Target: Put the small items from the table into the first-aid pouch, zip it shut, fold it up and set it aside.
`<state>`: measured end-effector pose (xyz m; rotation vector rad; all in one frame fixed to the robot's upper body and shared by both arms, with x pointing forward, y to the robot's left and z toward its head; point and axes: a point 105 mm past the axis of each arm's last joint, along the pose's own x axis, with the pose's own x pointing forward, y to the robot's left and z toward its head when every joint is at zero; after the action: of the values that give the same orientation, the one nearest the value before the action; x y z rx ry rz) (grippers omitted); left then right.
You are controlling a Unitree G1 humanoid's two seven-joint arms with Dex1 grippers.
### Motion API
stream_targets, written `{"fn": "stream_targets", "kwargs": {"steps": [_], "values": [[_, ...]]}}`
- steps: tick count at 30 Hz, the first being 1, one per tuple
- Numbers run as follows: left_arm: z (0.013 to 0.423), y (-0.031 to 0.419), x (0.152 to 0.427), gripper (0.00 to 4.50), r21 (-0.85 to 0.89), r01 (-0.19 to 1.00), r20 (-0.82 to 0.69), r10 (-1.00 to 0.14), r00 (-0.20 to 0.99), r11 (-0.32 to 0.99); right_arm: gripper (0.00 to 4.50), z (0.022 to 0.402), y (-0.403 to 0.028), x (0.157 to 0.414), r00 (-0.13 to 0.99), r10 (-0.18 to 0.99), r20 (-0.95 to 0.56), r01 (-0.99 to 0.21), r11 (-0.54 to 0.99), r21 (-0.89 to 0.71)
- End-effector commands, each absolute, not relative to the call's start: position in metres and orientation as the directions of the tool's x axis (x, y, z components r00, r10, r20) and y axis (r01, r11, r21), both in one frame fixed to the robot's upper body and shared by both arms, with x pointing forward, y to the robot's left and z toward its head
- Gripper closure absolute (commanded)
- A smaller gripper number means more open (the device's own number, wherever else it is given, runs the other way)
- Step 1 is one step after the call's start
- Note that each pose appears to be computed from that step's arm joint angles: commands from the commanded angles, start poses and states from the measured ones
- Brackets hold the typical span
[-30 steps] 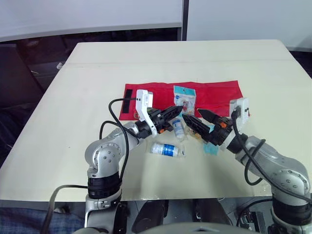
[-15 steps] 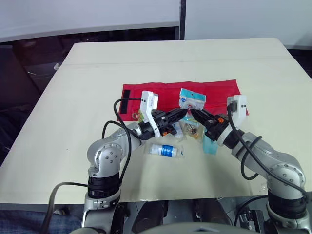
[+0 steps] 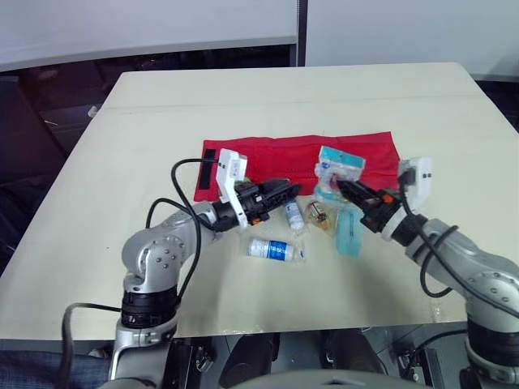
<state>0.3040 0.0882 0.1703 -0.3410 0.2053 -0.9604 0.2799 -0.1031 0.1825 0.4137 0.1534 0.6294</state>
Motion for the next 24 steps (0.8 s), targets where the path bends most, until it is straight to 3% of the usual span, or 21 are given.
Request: {"fn": "stream_targets", "kwargs": {"steps": [1, 6, 13, 20, 24], "values": [[0.188, 0.12, 0.33, 0.05, -0.206, 0.759, -0.014, -0.777, 0.629, 0.618, 4.5, 0.19, -0.108, 0.277, 0.801, 0.598, 0.018, -0.553, 0.728, 0.405], [0.19, 0.174, 0.378, 0.05, 0.05, 0.625, -0.095, -0.62, 0.779, 0.779, 4.5, 0.189, -0.109, 0.278, 0.807, 0.591, 0.015, -0.545, 0.734, 0.406], [0.167, 0.191, 0.415, 0.05, 0.379, 0.581, -0.241, -0.529, 0.814, 0.721, 4.5, 0.191, -0.097, 0.28, 0.792, 0.609, 0.031, -0.569, 0.719, 0.4], [0.167, 0.216, 0.424, 0.05, 0.553, 0.533, -0.268, -0.469, 0.842, 0.64, 4.5, 0.19, -0.099, 0.277, 0.807, 0.59, 0.035, -0.553, 0.733, 0.396], [0.15, 0.222, 0.407, 0.05, 0.535, 0.629, -0.357, -0.524, 0.773, 0.564, 4.5, 0.189, -0.1, 0.276, 0.815, 0.578, 0.034, -0.542, 0.74, 0.398]]}}
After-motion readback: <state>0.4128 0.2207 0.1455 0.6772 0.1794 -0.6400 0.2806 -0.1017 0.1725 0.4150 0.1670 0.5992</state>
